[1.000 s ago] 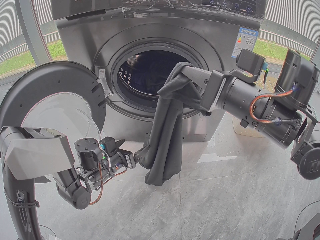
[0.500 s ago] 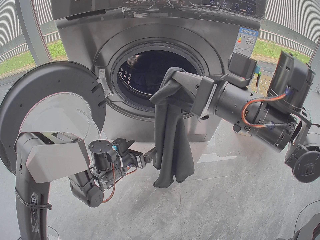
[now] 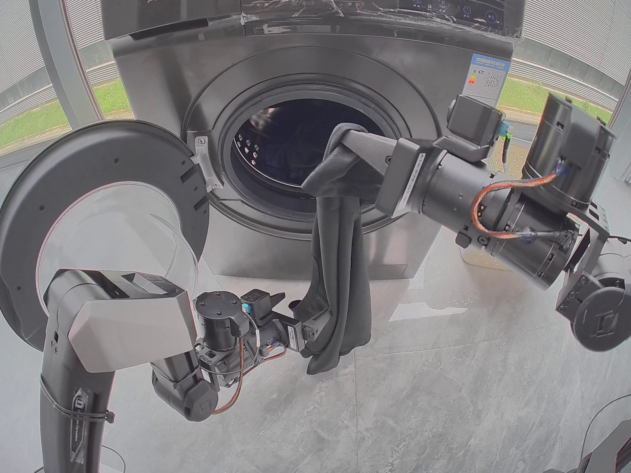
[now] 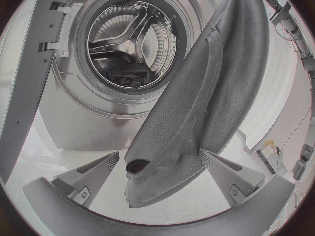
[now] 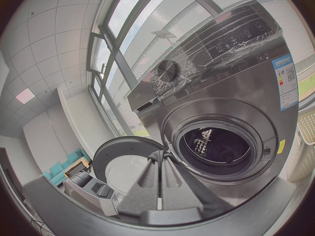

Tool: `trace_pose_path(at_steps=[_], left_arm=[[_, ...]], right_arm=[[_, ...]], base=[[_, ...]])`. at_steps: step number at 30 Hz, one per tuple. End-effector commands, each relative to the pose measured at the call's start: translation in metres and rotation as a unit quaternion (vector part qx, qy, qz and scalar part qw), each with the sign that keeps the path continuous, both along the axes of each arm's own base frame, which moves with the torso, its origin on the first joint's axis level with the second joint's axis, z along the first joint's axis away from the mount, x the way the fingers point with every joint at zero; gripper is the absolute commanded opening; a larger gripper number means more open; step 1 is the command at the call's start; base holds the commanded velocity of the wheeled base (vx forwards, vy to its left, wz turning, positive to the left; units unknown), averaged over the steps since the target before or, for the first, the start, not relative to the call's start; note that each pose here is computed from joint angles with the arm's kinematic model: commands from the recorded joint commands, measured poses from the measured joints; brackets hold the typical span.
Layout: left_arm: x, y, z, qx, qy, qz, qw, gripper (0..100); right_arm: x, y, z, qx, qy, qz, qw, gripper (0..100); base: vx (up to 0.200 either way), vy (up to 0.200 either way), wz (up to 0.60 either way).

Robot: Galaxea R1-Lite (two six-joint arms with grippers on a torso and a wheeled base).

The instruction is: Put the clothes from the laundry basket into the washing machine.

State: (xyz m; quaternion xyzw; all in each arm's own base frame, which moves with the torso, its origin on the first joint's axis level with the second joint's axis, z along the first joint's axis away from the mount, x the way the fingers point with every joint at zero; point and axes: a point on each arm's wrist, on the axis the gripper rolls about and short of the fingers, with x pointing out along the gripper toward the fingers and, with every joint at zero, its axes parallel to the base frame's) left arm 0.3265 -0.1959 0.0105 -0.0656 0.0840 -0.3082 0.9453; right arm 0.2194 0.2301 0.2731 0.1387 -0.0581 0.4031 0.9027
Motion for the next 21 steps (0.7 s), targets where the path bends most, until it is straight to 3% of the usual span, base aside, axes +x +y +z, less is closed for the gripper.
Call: trace_pose_path(at_steps=[1,10,21], left_arm=[[0.005,-0.001,-0.001,-0.003,-0.004,0.002,1.0000,100],[0.026,0.011,-0.017,0.003,0.006,0.026,0.9996,100],[0.040,0.008,-0.041,0.010,0.020,0.031,0.9993,100]], right_arm=[[-0.001,0.003,-0.001,-0.001,0.001,0.004,1.0000,0],[-0.003,0.004,-0.001,-0.001,0.001,0.007,1.0000,0],[-0.006,0.004,0.000,0.000,-0.001,0.010,1.0000,0]], base=[[0.000,0.000,0.00],[0.000,0.000,0.00],[0.000,0.000,0.00]])
